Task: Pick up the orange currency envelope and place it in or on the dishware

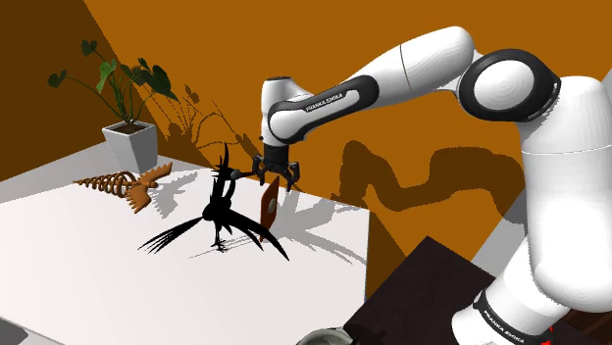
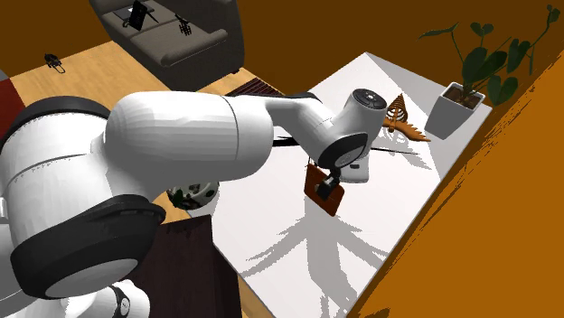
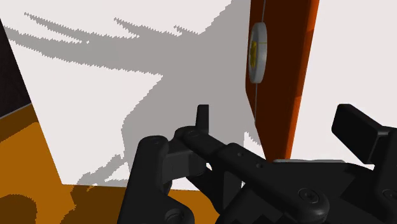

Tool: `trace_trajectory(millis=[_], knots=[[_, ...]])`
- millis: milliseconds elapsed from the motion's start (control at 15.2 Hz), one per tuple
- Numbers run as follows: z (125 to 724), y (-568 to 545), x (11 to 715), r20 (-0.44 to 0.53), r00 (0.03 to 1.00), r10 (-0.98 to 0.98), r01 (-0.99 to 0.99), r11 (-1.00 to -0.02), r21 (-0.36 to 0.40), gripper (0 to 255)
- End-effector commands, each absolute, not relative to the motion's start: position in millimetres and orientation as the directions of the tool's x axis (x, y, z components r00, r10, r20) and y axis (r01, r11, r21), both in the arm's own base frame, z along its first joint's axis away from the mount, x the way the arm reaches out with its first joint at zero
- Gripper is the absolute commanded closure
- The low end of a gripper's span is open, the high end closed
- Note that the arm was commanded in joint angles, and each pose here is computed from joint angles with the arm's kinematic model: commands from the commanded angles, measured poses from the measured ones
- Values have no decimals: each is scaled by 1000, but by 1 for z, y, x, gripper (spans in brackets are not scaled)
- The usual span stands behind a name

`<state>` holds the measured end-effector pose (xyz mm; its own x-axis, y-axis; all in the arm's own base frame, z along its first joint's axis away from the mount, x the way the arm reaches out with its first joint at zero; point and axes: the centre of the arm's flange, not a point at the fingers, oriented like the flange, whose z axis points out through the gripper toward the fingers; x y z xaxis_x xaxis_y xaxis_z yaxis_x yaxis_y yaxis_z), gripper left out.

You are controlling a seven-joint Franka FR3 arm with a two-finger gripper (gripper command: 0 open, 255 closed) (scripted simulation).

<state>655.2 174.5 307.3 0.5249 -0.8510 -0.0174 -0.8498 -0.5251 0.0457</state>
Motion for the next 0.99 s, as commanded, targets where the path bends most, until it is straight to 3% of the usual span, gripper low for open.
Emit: trace_trajectory(millis=[0,924], knots=[[307,175,655,-17,525,-851,-850,-525,46,255],[334,174,655,-17,525,-851,-850,-525,46,255]])
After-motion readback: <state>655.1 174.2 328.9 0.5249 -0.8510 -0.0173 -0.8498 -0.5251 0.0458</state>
